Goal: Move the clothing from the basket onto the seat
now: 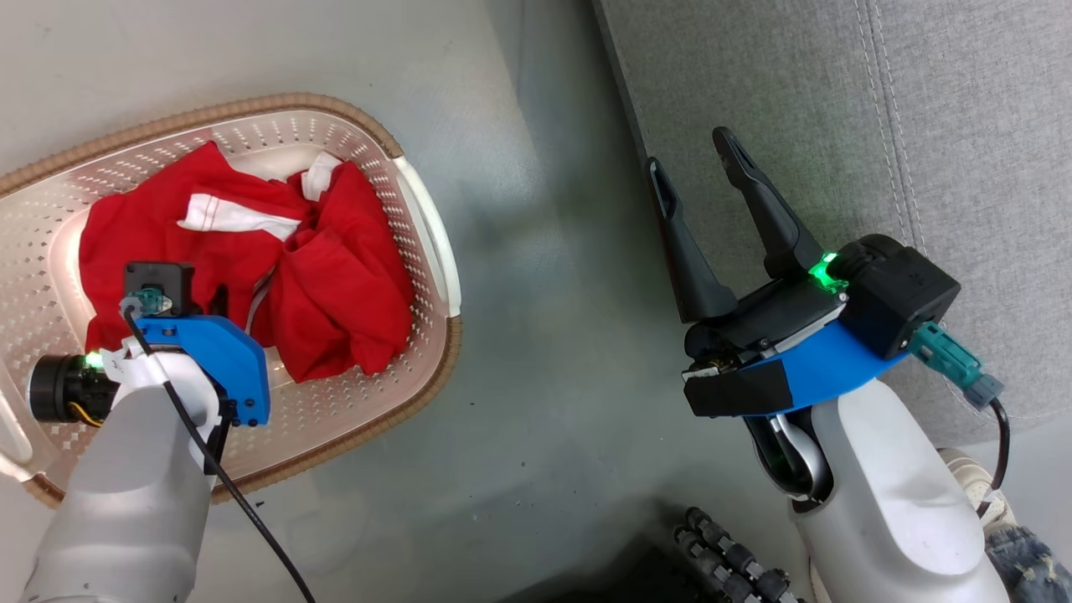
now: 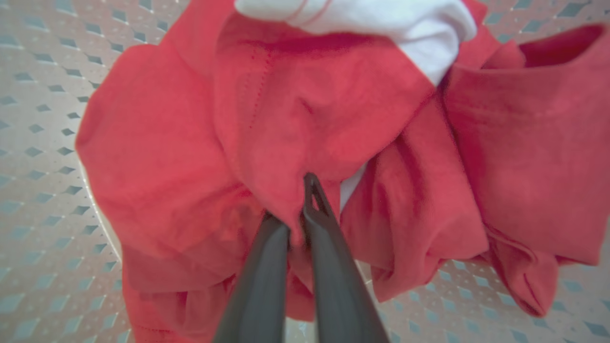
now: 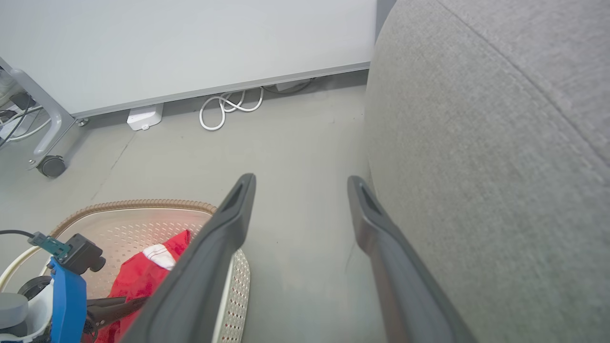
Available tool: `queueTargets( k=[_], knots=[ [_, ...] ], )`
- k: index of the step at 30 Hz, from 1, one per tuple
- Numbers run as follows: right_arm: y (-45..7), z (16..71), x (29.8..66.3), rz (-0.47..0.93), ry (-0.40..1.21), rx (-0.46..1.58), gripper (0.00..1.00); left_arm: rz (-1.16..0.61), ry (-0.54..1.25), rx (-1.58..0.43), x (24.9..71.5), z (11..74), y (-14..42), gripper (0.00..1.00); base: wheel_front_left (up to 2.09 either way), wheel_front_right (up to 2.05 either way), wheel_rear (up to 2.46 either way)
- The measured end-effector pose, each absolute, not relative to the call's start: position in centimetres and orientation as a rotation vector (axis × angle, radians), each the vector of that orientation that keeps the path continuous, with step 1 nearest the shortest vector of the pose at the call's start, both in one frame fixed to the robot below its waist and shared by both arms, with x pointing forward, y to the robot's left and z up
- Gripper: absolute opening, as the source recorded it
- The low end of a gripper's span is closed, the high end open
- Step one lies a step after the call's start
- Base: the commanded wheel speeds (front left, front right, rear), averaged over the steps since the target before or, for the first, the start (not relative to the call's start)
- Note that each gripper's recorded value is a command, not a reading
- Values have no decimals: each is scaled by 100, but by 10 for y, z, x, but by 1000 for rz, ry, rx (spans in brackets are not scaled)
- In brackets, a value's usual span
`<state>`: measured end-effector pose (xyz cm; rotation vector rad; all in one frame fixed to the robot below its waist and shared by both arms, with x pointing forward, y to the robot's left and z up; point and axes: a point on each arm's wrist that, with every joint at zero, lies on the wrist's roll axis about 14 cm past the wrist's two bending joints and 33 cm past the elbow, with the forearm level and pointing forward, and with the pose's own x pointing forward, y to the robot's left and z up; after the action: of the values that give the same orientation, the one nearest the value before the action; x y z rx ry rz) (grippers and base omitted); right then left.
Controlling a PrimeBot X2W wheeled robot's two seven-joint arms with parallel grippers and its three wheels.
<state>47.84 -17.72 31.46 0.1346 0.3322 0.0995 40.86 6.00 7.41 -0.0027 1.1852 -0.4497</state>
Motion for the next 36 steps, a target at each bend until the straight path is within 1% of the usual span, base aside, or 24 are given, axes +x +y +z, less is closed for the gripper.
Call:
queueTargets(
  k=[3, 9, 19, 28, 33, 36],
  knots=[
    [-176, 315, 479, 102, 331, 137, 100, -451, 1183, 1, 408, 77, 61, 0, 0, 0, 0],
    [-177, 324, 485, 99, 306, 130, 100, -515, 1130, 36, 410, 97, 51, 0, 0, 0, 0],
    [-162, 364, 486, 144, 234, 103, 100, -527, 961, 48, 429, 169, 46, 0, 0, 0, 0],
    [-137, 404, 462, 196, 189, 131, 100, -509, 769, 34, 439, 255, 44, 0, 0, 0, 0],
    [-126, 428, 443, 221, 159, 149, 100, -502, 619, 22, 443, 310, 43, 0, 0, 0, 0],
    [-118, 442, 433, 243, 143, 153, 100, -530, 511, -9, 444, 348, 30, 0, 0, 0, 0]
  ],
)
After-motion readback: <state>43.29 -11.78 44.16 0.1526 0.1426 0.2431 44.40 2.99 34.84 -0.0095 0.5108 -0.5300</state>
